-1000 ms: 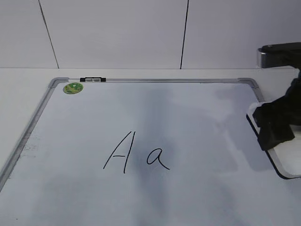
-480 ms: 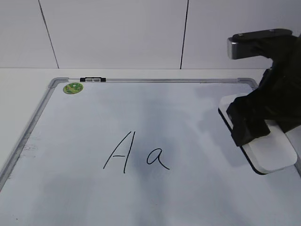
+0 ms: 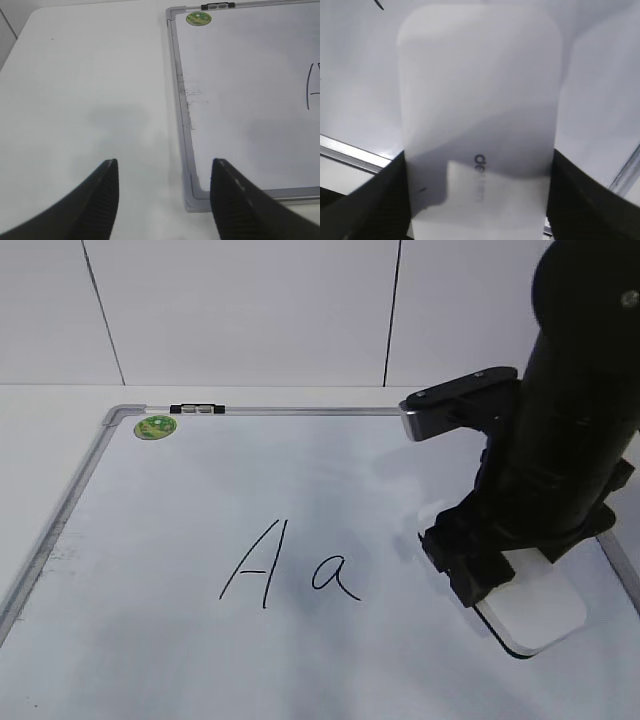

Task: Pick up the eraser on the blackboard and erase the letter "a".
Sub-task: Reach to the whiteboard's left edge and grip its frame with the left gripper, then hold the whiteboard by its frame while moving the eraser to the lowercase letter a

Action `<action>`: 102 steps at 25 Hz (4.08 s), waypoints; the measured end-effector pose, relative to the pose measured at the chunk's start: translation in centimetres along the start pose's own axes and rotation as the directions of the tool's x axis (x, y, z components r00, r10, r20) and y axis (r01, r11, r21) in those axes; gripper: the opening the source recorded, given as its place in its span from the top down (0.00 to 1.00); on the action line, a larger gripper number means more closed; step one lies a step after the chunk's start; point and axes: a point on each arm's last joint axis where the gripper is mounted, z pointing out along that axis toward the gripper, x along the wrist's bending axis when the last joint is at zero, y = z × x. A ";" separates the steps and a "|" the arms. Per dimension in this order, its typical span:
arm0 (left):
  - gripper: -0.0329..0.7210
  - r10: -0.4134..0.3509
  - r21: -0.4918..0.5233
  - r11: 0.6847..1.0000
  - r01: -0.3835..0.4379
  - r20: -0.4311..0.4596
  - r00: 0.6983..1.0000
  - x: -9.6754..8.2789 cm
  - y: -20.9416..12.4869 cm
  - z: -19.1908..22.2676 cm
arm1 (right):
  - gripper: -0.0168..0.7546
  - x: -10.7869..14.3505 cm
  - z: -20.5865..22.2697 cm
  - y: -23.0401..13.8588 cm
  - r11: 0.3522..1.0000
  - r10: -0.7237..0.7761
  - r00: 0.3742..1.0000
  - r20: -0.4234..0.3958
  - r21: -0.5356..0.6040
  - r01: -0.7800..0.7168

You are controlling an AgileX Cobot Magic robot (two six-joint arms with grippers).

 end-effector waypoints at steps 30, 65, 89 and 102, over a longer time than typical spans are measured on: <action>0.45 -0.140 0.480 0.873 0.083 0.084 0.987 0.6 17.7 16.6 | 0.25 0.0 0.4 1.1 1.000 -0.018 0.999 0.030 0.008 0.018; 0.48 -0.201 0.808 0.576 0.122 -0.005 0.980 1.7 9.7 36.8 | 0.25 -0.2 0.4 0.9 1.000 -0.005 0.999 0.048 0.024 0.004; 0.59 -0.210 0.841 0.526 0.128 -0.017 0.978 1.8 7.9 38.3 | 0.25 -0.2 0.4 0.9 1.000 -0.005 0.999 0.050 0.024 0.004; 0.71 -0.232 0.843 0.520 0.141 -0.019 0.973 1.6 7.8 38.6 | 0.25 -0.2 0.4 0.9 1.000 -0.006 0.999 0.052 0.024 0.005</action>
